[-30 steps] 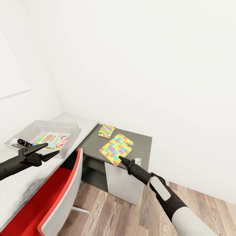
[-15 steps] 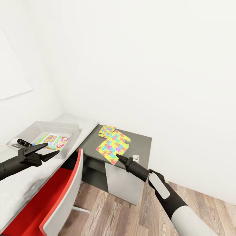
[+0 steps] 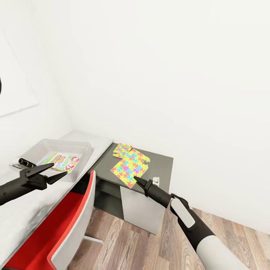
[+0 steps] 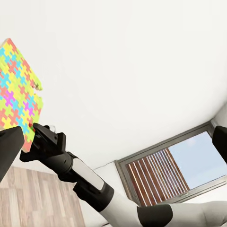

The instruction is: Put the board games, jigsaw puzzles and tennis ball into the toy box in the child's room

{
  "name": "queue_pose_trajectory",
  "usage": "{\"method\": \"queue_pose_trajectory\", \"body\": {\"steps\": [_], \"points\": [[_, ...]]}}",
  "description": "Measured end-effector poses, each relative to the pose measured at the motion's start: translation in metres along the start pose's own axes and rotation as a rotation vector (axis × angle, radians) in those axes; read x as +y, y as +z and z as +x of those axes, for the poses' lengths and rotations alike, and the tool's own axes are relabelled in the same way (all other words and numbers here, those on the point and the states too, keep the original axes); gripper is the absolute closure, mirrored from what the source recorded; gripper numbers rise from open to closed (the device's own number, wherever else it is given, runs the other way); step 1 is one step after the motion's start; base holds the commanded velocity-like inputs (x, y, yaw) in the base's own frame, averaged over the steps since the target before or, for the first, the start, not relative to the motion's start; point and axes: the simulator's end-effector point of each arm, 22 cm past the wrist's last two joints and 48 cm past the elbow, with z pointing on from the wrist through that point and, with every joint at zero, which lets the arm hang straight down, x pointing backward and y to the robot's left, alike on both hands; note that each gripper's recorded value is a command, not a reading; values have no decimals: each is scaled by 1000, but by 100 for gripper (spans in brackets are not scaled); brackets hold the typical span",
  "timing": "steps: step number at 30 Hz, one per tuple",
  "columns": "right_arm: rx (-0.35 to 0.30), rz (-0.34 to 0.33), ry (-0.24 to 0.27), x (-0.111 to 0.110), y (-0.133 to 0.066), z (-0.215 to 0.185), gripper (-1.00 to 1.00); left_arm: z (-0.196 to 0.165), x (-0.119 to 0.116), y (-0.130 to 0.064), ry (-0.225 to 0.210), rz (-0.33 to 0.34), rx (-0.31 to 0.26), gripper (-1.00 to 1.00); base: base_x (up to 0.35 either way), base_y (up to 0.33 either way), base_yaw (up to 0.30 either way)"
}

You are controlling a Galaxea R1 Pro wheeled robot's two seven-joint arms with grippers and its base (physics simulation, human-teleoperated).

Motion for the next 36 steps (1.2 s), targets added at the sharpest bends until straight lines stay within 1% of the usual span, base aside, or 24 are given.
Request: {"method": "queue_pose_trajectory", "body": {"steps": [9, 19, 27, 36], "points": [[-3, 7, -4, 5, -1, 1, 100, 1, -7, -1, 0, -1, 1, -100, 0, 0, 0], [-6, 10, -7, 5, -1, 0, 100, 2, -6, 0, -3, -1, 5, -100, 0, 0, 17], [-7, 11, -7, 5, -1, 0, 100, 4, -5, 1, -7, -2, 9, -100, 0, 0, 247], [-7, 11, -7, 5, -1, 0, 100, 3, -6, 1, -4, 2, 2, -100, 0, 0, 289]]}}
